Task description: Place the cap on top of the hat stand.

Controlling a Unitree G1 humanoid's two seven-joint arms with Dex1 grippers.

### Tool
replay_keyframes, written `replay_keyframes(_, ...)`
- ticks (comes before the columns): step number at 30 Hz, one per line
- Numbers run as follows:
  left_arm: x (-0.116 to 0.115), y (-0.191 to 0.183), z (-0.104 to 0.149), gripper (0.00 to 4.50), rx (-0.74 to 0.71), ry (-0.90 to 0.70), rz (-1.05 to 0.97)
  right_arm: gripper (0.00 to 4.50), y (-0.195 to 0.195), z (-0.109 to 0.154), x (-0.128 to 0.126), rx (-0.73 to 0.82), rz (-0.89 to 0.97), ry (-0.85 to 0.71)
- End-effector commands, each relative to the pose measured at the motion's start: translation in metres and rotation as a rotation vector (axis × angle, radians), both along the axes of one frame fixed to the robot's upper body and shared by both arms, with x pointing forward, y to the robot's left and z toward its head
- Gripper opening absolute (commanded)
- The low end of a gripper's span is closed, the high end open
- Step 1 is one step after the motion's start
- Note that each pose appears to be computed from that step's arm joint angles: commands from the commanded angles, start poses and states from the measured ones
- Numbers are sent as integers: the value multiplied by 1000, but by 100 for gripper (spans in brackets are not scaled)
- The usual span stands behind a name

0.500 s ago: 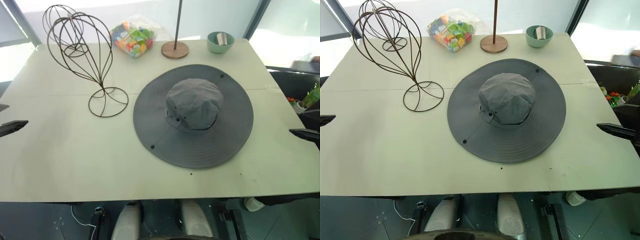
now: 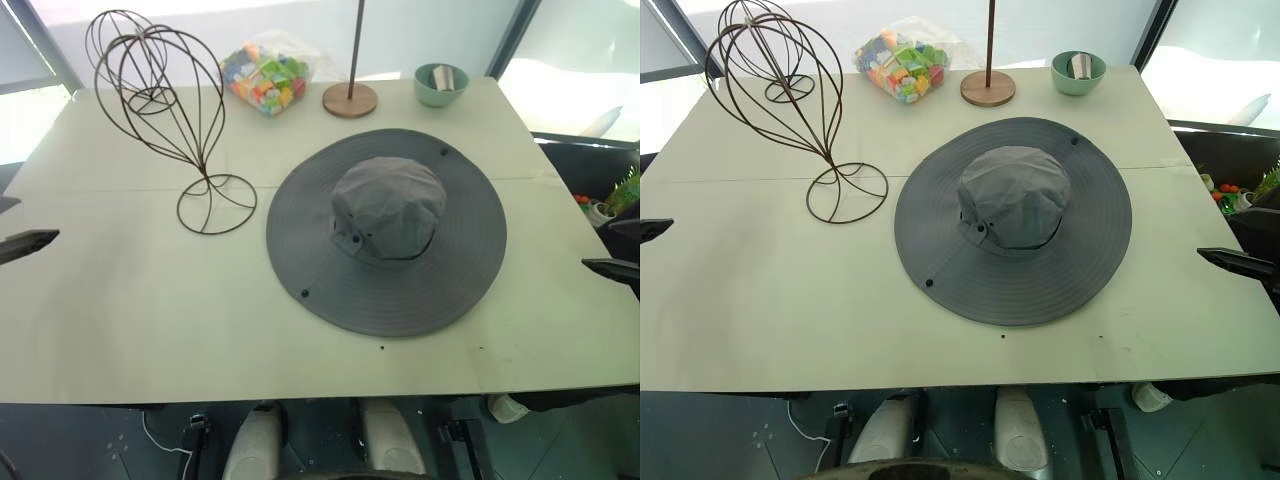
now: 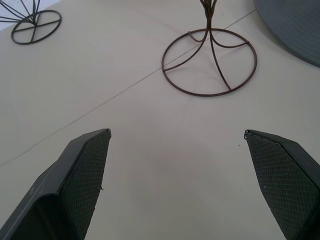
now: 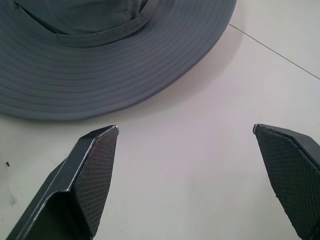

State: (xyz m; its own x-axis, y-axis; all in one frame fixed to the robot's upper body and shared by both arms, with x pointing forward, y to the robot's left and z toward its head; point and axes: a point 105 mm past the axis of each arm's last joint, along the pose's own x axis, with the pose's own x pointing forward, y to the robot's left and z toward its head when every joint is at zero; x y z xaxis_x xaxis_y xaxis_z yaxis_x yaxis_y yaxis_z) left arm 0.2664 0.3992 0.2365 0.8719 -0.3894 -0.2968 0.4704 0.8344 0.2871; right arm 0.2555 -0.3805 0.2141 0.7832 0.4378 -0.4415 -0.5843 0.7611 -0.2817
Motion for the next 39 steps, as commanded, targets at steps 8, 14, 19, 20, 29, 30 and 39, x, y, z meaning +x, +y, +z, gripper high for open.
replay_keyframes(8,8,-1,9,450,0,-40,-9,442,-5,12,3,-42,-30,-80)
replay_keyframes(14,16,-45,18,450,-59,-38,-191,442,-5,18,11,-80,-81,-147)
replay_keyframes(19,12,-116,22,450,-99,11,-462,442,20,6,7,-371,-8,-208)
replay_keyframes(20,10,-129,21,450,-101,31,-517,442,28,2,6,-446,12,-214)
replay_keyframes(29,14,-190,19,450,-145,71,-754,442,73,-47,-23,-938,255,-370)
replay_keyframes(30,15,-193,19,450,-145,74,-767,442,77,-50,-23,-962,258,-407)
replay_keyframes(39,22,-209,15,450,-138,80,-807,442,107,-87,-8,-1067,268,-647)
